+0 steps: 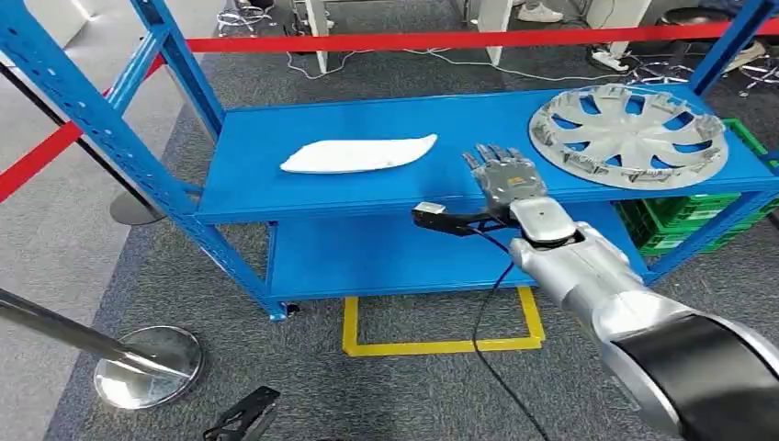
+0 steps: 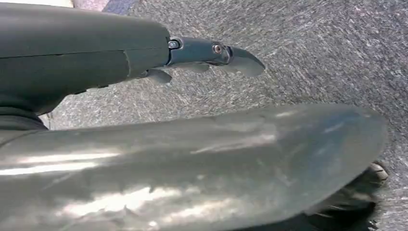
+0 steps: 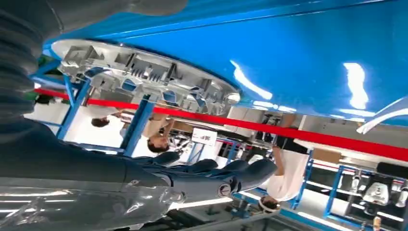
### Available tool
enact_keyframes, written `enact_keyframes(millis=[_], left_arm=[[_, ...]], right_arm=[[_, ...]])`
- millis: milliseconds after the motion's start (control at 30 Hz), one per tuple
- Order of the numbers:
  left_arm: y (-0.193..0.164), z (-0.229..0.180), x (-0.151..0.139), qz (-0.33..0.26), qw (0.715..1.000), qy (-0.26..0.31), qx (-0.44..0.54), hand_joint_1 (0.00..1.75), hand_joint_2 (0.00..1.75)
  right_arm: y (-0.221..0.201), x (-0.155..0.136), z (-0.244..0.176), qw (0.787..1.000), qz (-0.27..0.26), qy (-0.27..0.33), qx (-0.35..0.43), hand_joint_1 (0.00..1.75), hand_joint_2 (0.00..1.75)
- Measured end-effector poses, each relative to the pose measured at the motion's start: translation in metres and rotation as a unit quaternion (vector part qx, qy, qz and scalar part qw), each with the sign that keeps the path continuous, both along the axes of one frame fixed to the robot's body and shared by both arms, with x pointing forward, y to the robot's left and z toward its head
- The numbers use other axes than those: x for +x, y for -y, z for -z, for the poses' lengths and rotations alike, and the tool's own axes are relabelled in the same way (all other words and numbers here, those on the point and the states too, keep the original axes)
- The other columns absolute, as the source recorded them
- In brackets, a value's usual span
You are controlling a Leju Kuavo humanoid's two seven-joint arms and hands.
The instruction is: Take the parts from the cabinet and place them on the table.
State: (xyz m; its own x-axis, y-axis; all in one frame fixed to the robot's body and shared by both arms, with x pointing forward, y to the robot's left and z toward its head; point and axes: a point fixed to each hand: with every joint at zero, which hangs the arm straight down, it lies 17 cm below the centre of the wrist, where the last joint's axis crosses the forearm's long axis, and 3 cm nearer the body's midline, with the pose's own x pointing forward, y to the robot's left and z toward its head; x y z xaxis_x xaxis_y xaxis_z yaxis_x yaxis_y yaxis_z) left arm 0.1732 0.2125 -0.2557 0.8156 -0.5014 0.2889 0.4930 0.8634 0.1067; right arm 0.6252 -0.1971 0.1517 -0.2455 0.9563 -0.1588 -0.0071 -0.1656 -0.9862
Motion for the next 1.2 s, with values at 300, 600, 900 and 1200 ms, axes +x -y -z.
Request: enact_keyframes(millis=[300,600,900,1200], left_arm=[[0.000,0.000,0.000,0.000,1.000,0.000,0.000,0.00,0.00],[-0.002,0.000,0.001,0.000,1.000,0.000,0.001,0.00,0.00],[-0.002,0.000,0.001,0.001,1.000,0.001,0.001,0.00,0.00],[0.000,0.000,-0.001,0.001,1.000,-0.001,0.000,0.00,0.00]], right_arm=[[0.000,0.000,-0.001,1.000,0.000,0.000,0.000,0.00,1.75],[-0.001,-0.002,0.003,1.000,-0.001,-0.003,0.000,0.00,1.75],[0.000,-0.002,0.004,1.000,-0.001,-0.003,-0.001,0.00,1.75],[0.000,-0.002,0.005,1.000,-0.002,-0.004,-0.001,0.00,1.75]])
